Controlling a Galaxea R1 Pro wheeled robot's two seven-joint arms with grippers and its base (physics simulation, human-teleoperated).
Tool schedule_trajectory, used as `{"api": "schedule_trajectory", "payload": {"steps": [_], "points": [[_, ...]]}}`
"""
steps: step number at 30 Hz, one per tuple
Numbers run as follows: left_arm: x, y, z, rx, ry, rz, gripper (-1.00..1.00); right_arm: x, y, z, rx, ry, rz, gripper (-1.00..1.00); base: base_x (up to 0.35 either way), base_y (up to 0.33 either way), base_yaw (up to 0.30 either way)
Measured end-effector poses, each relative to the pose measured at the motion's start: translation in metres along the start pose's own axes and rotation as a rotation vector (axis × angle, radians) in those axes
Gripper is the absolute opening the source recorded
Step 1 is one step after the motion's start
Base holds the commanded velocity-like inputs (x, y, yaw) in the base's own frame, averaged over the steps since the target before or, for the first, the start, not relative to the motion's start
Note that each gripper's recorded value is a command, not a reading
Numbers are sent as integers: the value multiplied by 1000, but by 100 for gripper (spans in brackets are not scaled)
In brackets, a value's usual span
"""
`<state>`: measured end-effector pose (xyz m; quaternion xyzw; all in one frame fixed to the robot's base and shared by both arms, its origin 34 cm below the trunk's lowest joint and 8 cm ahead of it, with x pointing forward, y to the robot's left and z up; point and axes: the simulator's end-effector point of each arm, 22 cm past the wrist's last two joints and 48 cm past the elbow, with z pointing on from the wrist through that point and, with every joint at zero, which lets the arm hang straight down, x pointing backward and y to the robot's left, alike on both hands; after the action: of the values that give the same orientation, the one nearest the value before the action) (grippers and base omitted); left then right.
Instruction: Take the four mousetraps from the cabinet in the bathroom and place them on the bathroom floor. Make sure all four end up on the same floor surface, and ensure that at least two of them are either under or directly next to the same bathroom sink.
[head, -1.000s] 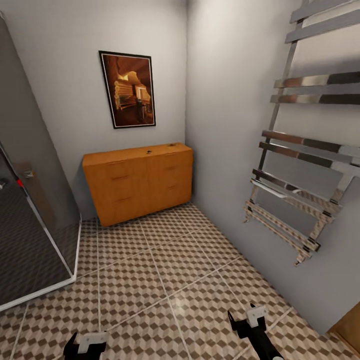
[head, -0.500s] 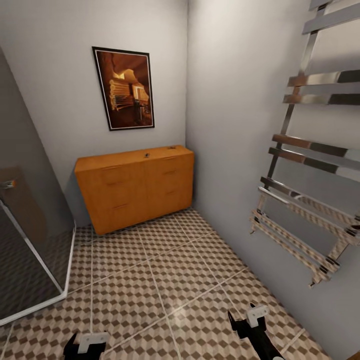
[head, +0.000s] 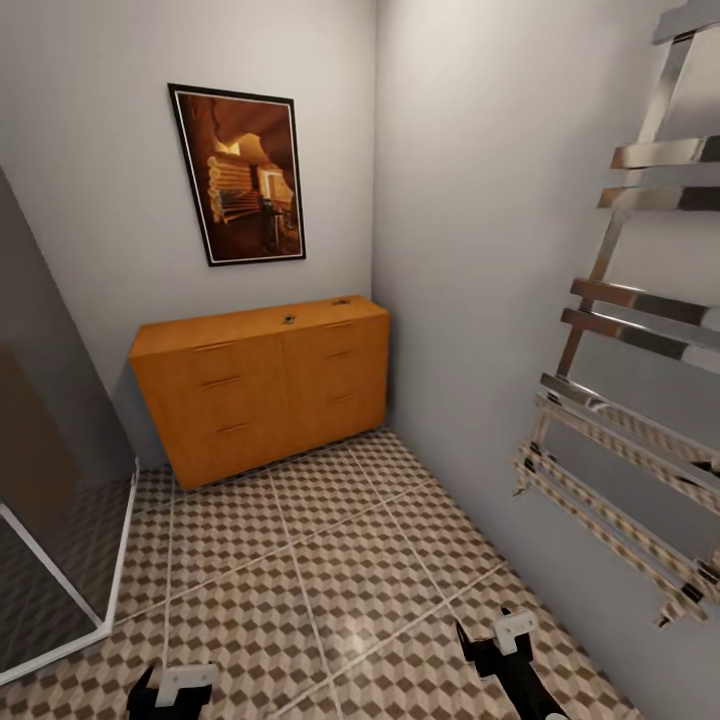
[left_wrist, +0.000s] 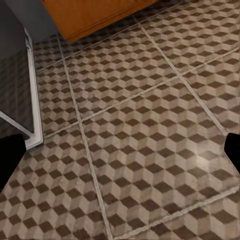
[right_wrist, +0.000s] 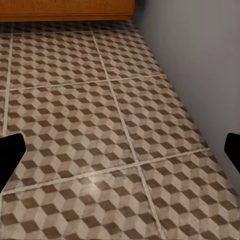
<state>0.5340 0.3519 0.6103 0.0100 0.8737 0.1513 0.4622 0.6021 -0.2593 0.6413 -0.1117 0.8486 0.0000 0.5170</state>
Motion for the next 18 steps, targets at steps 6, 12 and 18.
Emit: {"api": "schedule_trajectory", "payload": {"steps": [6, 12, 18], "points": [[0, 0, 0, 0, 0, 0, 100, 0, 0, 0, 0, 0, 0, 100, 340, 0, 0], [0, 0, 0, 0, 0, 0, 100, 0, 0, 0, 0, 0, 0, 100, 337, 15, 0], [0, 0, 0, 0, -1, 0, 100, 0, 0, 0, 0, 0, 0, 100, 304, 123, 0]]}}
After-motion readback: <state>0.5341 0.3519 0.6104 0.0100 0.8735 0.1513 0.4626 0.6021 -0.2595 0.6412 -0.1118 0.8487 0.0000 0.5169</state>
